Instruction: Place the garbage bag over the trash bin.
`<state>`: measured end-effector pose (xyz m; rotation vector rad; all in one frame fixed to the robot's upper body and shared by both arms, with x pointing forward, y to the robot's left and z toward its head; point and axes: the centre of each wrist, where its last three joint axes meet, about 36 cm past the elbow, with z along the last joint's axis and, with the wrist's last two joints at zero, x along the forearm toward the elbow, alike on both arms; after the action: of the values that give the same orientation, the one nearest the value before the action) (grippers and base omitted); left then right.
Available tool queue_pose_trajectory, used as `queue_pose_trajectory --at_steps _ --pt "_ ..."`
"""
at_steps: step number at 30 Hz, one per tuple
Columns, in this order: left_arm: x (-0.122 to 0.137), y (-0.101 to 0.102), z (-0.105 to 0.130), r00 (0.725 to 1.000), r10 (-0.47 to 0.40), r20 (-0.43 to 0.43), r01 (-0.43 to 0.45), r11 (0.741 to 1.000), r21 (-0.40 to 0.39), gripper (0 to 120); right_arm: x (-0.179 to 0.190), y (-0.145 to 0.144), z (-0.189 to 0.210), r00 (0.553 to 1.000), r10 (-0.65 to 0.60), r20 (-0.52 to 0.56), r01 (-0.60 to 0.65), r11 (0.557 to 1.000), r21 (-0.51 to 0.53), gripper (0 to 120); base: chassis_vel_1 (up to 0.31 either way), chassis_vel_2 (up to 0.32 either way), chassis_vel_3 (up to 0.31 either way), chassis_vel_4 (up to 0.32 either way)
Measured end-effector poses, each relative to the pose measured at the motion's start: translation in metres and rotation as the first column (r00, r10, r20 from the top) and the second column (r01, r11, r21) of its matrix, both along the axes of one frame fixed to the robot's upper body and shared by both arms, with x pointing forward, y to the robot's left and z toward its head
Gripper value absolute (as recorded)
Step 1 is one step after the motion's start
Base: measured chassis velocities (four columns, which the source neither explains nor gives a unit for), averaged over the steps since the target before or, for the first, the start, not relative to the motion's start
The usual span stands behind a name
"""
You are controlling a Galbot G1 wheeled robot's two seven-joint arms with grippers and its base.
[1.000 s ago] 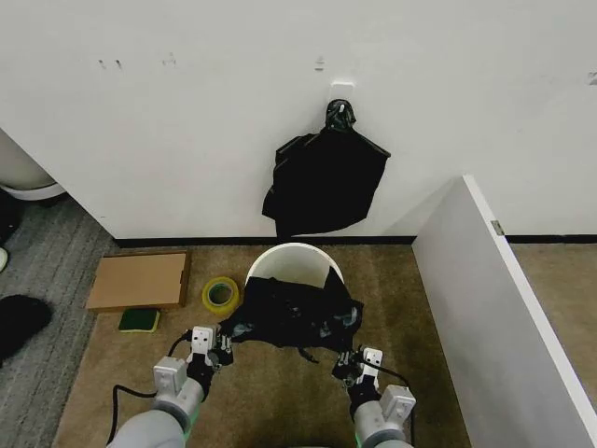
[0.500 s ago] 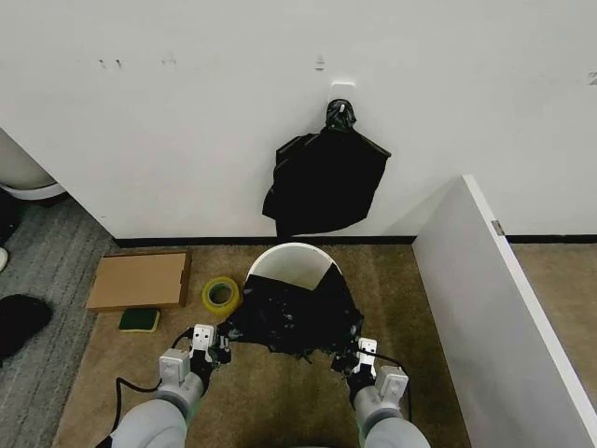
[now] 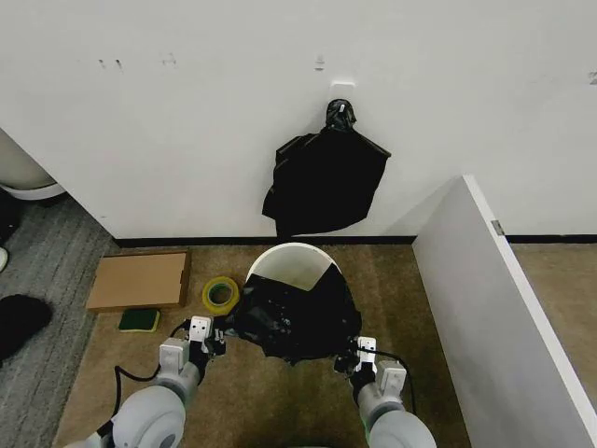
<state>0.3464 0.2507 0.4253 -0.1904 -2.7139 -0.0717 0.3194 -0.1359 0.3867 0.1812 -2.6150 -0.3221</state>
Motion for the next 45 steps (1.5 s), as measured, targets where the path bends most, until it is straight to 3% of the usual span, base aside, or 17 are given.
queue_pose_trajectory --at_steps 9,11,17,18,21,23,26,31,34,39,45 --pt "-0.008 -0.005 0.005 1.0 -0.01 0.019 0.01 1.0 -0.02 0 -0.005 -0.003 0.002 1.0 0.005 0.009 -0.005 1.0 -0.01 0 0.0 0.0 0.0 0.0" --pt "-0.012 -0.006 0.008 1.0 -0.012 0.026 0.013 1.0 -0.027 0 -0.009 -0.003 0.003 1.0 0.009 0.021 -0.008 1.0 -0.018 5 0.0 0.0 0.0 0.0" --pt "-0.027 -0.012 0.017 0.998 -0.023 0.054 0.024 0.999 -0.024 22 -0.022 -0.003 0.005 0.998 0.015 0.065 -0.012 0.999 -0.047 23 0.0 0.0 0.0 0.0" --pt "-0.037 -0.016 0.02 0.998 -0.026 0.065 0.027 0.999 -0.019 28 -0.03 -0.004 0.006 0.997 0.022 0.071 -0.018 0.998 -0.062 33 0.0 0.0 0.0 0.0" --pt "-0.054 -0.021 0.023 0.998 -0.033 0.055 0.035 0.999 -0.032 42 -0.042 -0.008 0.006 0.995 0.041 0.086 -0.031 0.994 -0.108 44 0.0 0.0 0.0 0.0" --pt "-0.059 -0.023 0.025 0.998 -0.035 0.05 0.037 0.999 -0.038 45 -0.045 -0.009 0.006 0.995 0.047 0.09 -0.036 0.992 -0.12 46 0.0 0.0 0.0 0.0" --pt "-0.08 -0.029 0.025 0.999 -0.034 0.034 0.036 0.998 -0.056 56 -0.059 -0.014 0.006 0.99 0.07 0.121 -0.052 0.987 -0.151 62 0.0 0.0 0.0 0.0" --pt "-0.095 -0.027 0.027 0.999 0.004 0.035 -0.002 0.998 -0.065 73 -0.071 -0.015 0.009 0.983 0.082 0.163 -0.055 0.985 -0.165 78 0.0 0.0 0.0 0.0" --pt "-0.101 -0.02 0.033 0.998 0.043 0.052 -0.04 0.997 -0.072 90 -0.08 -0.014 0.012 0.98 0.083 0.183 -0.055 0.987 -0.154 93 0.0 0.0 0.0 0.0" --pt "-0.108 -0.01 0.041 0.997 0.031 0.064 -0.026 0.997 -0.079 99 -0.089 -0.015 0.009 0.975 0.093 0.202 -0.063 0.987 -0.15 100 0.0 0.0 0.0 0.0" --pt "-0.111 0.008 0.046 0.996 -0.005 0.092 0.017 0.992 -0.125 100 -0.097 -0.019 0.001 0.958 0.115 0.261 -0.079 0.987 -0.142 100 0.0 0.0 0.0 0.0"
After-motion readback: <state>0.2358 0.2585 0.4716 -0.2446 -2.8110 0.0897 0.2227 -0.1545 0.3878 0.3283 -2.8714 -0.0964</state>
